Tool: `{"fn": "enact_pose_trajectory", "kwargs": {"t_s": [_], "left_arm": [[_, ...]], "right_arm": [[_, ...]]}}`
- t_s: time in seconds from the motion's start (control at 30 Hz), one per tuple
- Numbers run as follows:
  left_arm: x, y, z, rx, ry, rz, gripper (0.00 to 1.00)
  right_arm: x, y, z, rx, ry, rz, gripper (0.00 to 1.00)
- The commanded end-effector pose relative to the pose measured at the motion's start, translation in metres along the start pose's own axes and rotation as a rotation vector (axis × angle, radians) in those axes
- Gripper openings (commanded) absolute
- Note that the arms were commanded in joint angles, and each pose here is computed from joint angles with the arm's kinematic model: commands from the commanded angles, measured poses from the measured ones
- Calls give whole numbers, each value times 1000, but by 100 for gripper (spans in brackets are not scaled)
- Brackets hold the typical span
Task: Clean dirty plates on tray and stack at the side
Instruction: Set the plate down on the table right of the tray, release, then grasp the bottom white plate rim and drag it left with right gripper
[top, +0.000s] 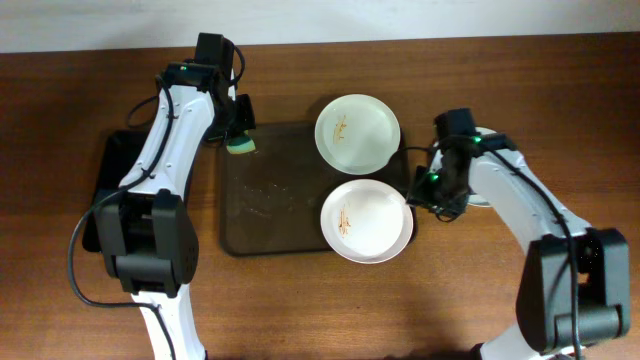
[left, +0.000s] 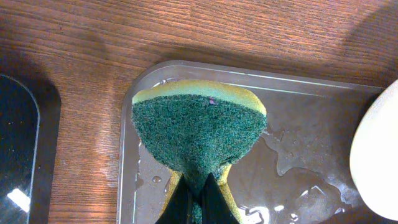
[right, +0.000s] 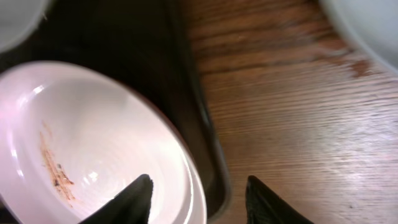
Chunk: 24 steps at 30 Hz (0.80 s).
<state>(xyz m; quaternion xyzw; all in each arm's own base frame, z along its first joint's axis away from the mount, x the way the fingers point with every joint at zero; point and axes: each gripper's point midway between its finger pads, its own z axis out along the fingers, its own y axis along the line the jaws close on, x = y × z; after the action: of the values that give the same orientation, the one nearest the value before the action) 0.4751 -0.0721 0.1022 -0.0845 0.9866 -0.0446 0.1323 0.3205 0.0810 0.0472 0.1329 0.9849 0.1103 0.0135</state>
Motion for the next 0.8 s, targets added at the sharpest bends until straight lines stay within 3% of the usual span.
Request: {"fn": "enact_pose_trajectory", "kwargs": {"t_s": [0.0,0.23,0.27,0.33,0.4,0.63,0.77], "left_arm": [[-5,-1,-5,-2,-20,-3,1],[-5,-1,-5,-1,-20,-3,1],[-5,-1,-5,-1,-20,-3,1],[-5,-1,-5,-1,-20,-3,1],[-5,-1,-5,-1,-19,-3,1],[-5,-1,-5,-1,-20,-3,1],[-4,-1,-5,-3,-15,-2,1]], "right_arm": [[5,7,12,54,2,-52,45],[11,6,37,170,24,-199,40],[12,7,40,172,29,-215,36],[14,12,42,169,28,-229,15],[18,17,43,163,34,-243,4],[36,61,37,125,43,-345,4],[11,116,30,50,-145,-329,4]]}}
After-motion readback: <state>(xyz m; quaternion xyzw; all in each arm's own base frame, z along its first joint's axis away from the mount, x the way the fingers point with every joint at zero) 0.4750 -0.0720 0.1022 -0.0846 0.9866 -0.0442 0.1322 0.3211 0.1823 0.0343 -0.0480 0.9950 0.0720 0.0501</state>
